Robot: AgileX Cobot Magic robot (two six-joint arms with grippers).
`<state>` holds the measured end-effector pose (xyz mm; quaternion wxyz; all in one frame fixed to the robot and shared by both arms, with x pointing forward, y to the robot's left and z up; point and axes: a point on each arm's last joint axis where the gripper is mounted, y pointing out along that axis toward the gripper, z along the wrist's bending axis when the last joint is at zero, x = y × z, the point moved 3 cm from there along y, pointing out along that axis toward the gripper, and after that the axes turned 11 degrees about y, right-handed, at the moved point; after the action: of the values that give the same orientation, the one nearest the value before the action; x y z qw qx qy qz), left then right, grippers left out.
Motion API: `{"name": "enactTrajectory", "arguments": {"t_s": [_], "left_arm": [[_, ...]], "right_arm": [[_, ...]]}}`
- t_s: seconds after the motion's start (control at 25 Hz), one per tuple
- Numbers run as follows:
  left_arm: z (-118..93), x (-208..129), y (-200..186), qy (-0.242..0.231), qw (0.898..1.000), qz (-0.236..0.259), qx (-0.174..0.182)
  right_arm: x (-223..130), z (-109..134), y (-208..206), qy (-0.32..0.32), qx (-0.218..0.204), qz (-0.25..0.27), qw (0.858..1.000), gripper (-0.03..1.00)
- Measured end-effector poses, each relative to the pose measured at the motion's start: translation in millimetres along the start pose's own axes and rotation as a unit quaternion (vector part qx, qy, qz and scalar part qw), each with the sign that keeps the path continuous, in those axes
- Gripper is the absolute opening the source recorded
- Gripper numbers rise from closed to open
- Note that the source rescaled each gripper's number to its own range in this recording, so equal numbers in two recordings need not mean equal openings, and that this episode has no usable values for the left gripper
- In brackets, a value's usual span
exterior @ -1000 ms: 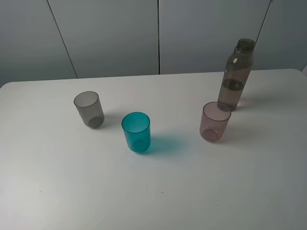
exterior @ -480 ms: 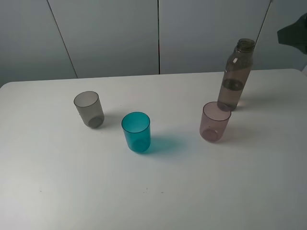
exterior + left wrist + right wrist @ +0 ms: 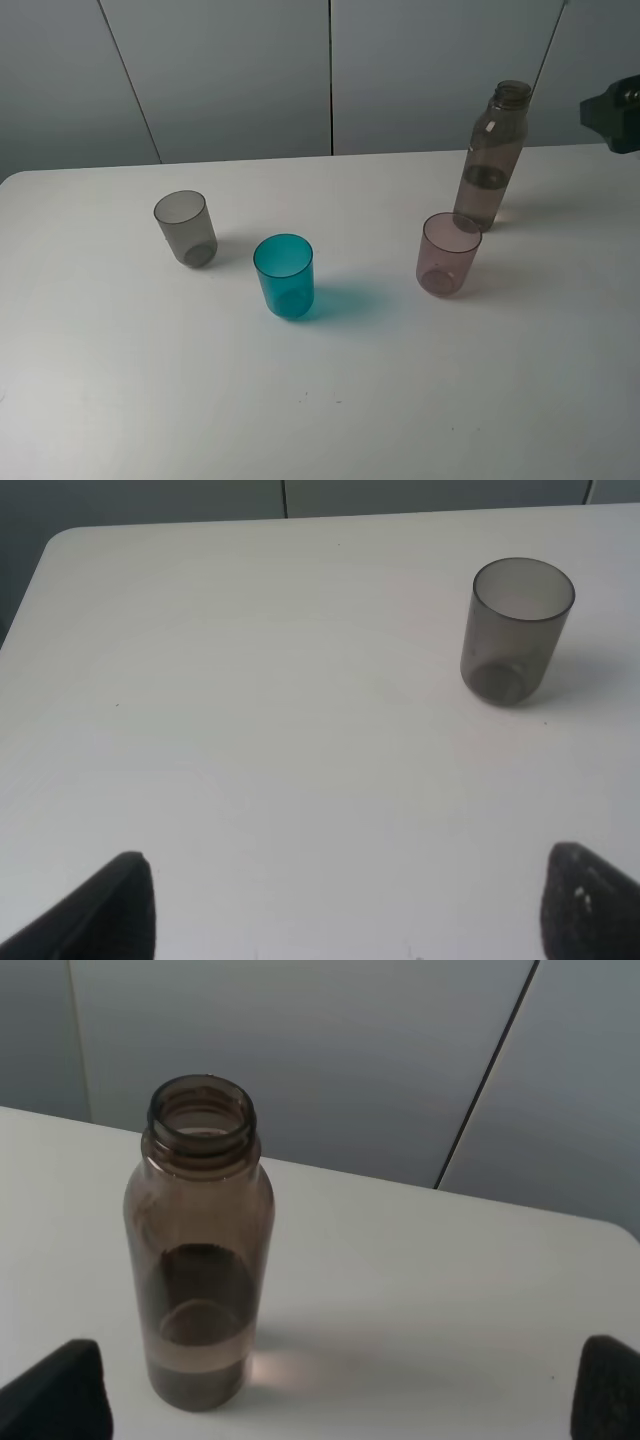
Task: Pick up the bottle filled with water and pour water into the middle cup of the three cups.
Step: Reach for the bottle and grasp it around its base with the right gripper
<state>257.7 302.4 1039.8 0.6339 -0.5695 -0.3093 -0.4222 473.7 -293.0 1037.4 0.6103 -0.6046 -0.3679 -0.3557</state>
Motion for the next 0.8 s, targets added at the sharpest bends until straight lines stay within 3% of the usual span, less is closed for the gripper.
{"name": "enactTrajectory", "arguments": {"t_s": [0.4, 0.8], "left_arm": [[0, 0, 0, 0.000, 1.000, 0.000, 0.000], [0, 0, 0, 0.000, 1.000, 0.000, 0.000]], "right_arm": [[-37, 1, 28, 0.002, 0.006, 0.008, 1.000, 1.00], [-56, -22, 64, 0.065, -0.009, 0.024, 0.998, 1.00]]}}
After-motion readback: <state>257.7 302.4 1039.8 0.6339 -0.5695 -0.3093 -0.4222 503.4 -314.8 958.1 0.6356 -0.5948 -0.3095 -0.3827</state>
